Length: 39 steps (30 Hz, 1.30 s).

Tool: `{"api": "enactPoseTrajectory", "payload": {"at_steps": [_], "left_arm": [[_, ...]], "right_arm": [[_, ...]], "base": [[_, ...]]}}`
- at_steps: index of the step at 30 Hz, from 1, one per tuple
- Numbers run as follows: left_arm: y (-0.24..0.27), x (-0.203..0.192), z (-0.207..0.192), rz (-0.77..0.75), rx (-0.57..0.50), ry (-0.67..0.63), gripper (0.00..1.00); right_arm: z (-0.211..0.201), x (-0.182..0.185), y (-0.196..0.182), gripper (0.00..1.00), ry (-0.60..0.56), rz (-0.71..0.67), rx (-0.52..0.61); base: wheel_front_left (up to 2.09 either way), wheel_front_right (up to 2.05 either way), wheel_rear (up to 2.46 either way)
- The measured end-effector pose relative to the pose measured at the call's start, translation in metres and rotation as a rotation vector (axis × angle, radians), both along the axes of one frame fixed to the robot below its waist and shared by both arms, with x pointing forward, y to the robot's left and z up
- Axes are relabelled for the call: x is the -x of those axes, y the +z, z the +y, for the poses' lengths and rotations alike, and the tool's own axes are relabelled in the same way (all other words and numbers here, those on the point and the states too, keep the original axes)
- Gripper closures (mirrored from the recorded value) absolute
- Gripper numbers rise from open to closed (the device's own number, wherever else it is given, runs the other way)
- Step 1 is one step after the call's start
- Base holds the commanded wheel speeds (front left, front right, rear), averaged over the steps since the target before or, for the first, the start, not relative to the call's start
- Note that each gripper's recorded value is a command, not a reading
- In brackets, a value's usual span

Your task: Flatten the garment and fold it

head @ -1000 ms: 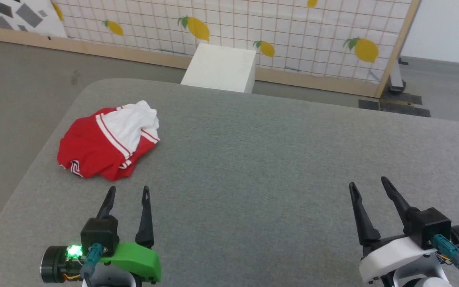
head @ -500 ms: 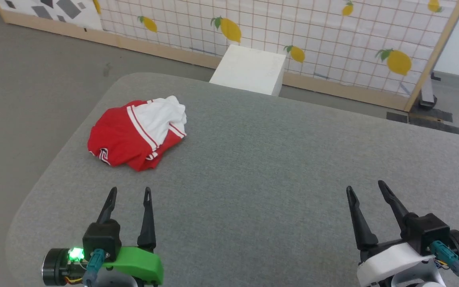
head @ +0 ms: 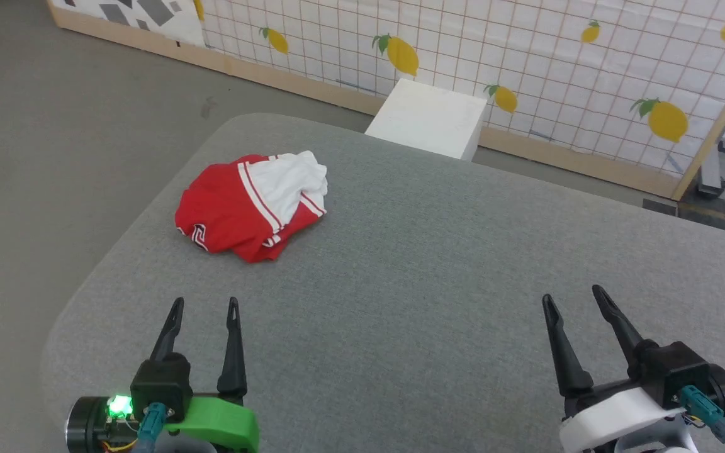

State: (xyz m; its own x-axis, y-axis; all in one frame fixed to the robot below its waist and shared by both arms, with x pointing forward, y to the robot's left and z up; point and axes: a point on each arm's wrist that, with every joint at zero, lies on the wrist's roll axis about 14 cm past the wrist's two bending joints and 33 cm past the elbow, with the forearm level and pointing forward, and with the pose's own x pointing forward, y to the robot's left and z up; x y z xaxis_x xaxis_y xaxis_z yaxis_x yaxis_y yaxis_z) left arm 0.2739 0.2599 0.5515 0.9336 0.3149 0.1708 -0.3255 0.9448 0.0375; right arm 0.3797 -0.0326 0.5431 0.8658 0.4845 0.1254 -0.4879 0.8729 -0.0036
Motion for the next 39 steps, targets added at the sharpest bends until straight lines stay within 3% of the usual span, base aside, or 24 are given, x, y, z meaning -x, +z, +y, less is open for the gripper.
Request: {"api": "enactPoseTrajectory", "payload": {"at_steps": [39], "left_arm": [[0.009, 0.05, 0.026, -0.076, -0.018, 0.174, 0.0]], "right_arm": [[0.058, 0.005, -0.005, 0.0, 0.177, -0.012, -0.039]], "base": [[0.0, 0.0, 0.0]]}}
